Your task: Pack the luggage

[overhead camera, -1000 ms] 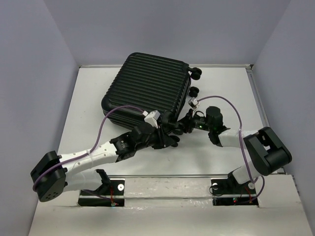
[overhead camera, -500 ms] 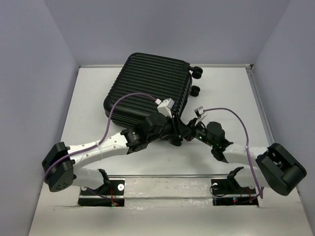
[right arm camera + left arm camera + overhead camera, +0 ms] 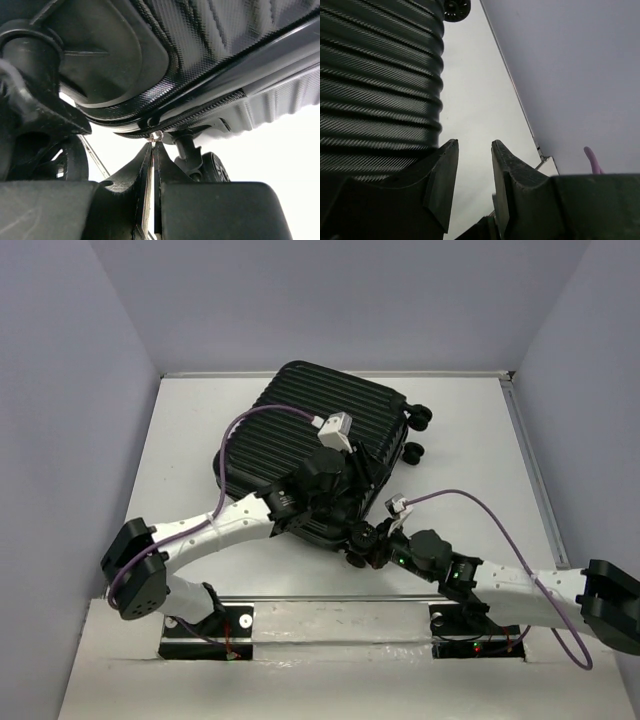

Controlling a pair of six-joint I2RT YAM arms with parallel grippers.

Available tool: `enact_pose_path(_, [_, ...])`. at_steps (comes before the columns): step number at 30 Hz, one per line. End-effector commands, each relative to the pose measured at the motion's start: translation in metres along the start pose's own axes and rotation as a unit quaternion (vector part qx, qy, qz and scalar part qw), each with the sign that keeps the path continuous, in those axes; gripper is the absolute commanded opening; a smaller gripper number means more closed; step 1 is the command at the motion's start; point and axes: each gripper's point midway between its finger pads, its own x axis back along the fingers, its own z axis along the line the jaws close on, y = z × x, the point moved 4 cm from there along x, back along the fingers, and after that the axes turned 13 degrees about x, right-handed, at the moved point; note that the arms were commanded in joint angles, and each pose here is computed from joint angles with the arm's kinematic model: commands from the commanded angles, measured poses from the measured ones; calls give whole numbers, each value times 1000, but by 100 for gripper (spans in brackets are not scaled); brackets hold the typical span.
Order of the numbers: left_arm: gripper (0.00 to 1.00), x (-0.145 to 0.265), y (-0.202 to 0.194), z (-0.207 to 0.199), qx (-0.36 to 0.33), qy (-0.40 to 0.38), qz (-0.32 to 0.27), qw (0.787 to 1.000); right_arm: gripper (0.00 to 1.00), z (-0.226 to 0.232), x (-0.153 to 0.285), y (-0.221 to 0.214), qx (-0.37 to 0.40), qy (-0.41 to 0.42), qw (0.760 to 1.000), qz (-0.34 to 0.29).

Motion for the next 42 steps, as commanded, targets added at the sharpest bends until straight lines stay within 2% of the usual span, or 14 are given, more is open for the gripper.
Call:
enact_pose_path(1, [46, 56, 36, -7, 7, -16, -64, 998, 7, -4, -1, 2, -7, -43, 999, 21])
enact_pose_path(3, [51, 95, 44, -2, 11, -18, -69, 997, 7, 0, -6, 8, 0, -39, 999, 23])
enact_pose_path(6, [56, 129, 34, 23, 11, 18, -35, 999, 7, 0, -12, 9, 14, -43, 998, 35])
enact_pose_path(10, [67, 164, -7, 48, 78, -9, 45, 996, 7, -5, -23, 26, 20, -36, 999, 30])
enact_pose_path(16, [81, 150, -54, 44, 115, -62, 95, 987, 7, -21, -28, 42, 22, -35, 999, 23])
enact_pose_path(25, [81, 99, -47, 6, 63, -81, 65, 993, 7, -33, -30, 44, 27, -45, 998, 34])
enact_pose_path(28, [74, 87, -51, 11, 57, -65, 61, 994, 7, -34, -28, 41, 26, -37, 998, 38])
enact_pose_path(30, [59, 82, -46, 15, 64, -63, 48, 995, 7, -36, -28, 41, 25, -39, 998, 39])
enact_pose_path(33, [53, 78, -33, 9, 72, -80, 26, 994, 7, -42, -28, 39, 25, -45, 998, 41])
enact_pose_path(36, [34, 68, -15, -2, 62, -89, 3, 994, 7, -44, -29, 41, 30, -44, 998, 40])
enact_pose_path(37, [23, 66, -5, -14, 63, -101, -8, 993, 7, -44, -29, 42, 37, -43, 998, 39])
enact_pose_path(39, [12, 56, 7, -23, 50, -108, -22, 993, 7, -42, -30, 51, 42, -40, 998, 28])
enact_pose_path(40, [6, 53, 27, -40, 51, -125, -39, 990, 7, -40, -29, 56, 46, -36, 998, 19])
enact_pose_path(42, [6, 41, 45, -50, 50, -137, -50, 988, 7, -34, -29, 65, 47, -18, 999, -4])
